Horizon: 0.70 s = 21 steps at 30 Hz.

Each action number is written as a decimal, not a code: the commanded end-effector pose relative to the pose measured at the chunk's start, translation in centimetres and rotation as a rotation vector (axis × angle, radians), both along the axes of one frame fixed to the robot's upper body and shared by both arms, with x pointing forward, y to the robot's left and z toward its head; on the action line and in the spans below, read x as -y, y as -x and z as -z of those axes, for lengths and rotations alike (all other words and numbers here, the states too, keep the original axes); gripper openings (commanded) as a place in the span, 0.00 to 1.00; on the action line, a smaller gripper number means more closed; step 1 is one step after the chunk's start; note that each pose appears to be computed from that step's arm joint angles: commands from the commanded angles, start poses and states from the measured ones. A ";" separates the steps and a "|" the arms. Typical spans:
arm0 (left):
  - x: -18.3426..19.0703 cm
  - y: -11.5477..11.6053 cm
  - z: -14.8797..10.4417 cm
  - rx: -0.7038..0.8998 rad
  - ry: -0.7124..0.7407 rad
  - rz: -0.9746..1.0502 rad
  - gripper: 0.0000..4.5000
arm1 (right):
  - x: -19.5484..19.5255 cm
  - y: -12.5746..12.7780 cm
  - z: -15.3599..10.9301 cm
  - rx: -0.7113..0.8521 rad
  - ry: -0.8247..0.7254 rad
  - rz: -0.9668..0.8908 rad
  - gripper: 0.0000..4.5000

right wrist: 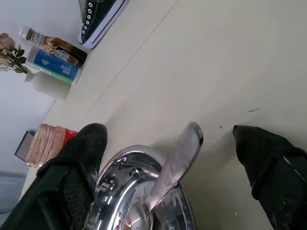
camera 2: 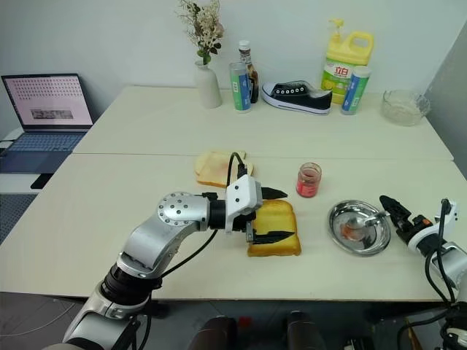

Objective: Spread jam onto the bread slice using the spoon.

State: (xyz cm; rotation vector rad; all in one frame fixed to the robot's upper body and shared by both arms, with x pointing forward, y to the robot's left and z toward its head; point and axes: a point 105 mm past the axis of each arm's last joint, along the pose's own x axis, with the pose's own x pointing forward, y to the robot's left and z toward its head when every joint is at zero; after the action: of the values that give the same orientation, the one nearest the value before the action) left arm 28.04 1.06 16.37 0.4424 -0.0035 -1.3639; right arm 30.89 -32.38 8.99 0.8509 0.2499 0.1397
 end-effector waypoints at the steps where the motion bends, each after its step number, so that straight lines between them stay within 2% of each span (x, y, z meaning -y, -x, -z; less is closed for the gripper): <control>1: 0.0 0.5 -1.4 0.048 0.030 0.011 0.99 | 0.3 -0.4 0.2 0.006 -0.001 0.008 1.00; 2: 0.1 0.5 -1.5 0.049 0.030 0.011 0.99 | 0.2 -0.5 0.3 0.007 -0.003 0.004 1.00; 5: 0.0 0.4 -1.6 0.053 0.027 0.009 1.00 | -0.2 -0.8 0.4 0.014 -0.011 -0.017 0.87; 12: 0.0 0.3 -1.4 0.058 0.023 0.002 1.00 | -0.3 -1.0 0.0 0.037 -0.012 -0.023 0.30; 16: 0.1 0.2 -1.3 0.057 0.024 0.000 1.00 | -0.1 -0.8 -0.1 0.042 -0.009 -0.019 0.01; 21: 0.1 -0.1 -1.4 0.060 0.029 -0.003 1.00 | 0.0 -0.5 -1.0 0.068 0.016 -0.018 0.01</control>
State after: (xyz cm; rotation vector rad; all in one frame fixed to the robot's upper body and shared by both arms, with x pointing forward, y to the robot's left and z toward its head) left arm 28.17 1.24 16.59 0.4453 -0.0112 -1.3479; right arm 31.82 -31.92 9.83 0.8608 0.1935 0.2061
